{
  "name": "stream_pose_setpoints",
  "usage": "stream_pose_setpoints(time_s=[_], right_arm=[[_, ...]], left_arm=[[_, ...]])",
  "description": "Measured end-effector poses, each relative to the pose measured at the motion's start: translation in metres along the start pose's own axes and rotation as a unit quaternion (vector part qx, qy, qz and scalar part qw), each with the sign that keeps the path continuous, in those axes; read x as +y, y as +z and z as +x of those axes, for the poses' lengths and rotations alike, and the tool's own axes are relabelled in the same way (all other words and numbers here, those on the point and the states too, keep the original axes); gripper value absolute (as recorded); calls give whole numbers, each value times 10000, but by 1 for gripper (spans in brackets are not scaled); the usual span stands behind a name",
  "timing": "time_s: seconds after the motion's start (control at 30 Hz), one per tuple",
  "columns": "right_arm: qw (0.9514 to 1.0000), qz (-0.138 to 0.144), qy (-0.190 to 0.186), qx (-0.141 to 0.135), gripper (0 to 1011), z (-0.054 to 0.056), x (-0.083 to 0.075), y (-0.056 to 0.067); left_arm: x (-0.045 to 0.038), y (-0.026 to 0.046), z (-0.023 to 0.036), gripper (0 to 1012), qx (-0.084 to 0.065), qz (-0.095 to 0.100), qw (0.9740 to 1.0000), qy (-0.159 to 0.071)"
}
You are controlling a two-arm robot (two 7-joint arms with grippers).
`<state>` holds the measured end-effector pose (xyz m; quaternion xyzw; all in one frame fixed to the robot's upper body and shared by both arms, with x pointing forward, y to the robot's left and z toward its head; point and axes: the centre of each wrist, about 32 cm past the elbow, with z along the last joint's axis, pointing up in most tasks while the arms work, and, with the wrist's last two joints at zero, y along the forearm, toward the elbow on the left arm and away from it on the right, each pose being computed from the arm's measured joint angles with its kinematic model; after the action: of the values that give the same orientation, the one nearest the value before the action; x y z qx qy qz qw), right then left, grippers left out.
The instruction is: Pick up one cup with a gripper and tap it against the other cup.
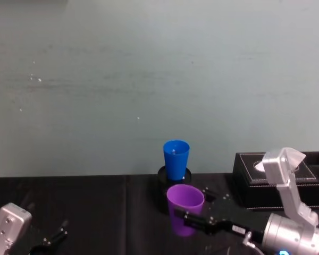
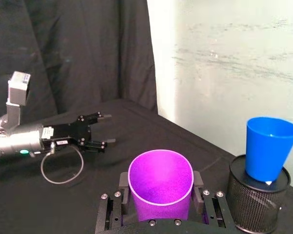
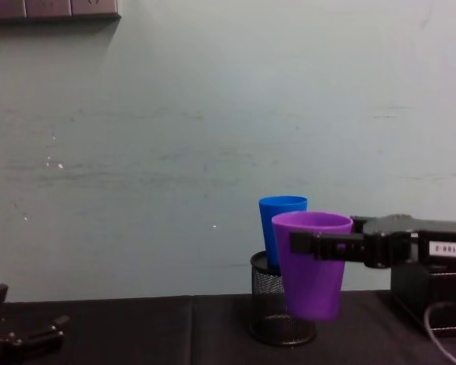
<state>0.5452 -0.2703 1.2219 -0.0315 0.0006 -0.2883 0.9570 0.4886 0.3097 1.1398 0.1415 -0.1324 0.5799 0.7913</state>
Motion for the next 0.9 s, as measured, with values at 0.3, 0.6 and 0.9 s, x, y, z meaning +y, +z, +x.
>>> stream_pose_setpoints(time_s=[0.3,0.6,0.9], right_arm=[[10000,-20,29,22,738,-7,26,204],[10000,-48,59,-8,739,-18,38,231],[10000,-44,51,2,738,-15,37,227]], left_arm=[[0,0,0,1000,0,0,10000,0],[0,0,0,1000,0,0,10000,0],[0,0,0,1000,0,0,10000,0]])
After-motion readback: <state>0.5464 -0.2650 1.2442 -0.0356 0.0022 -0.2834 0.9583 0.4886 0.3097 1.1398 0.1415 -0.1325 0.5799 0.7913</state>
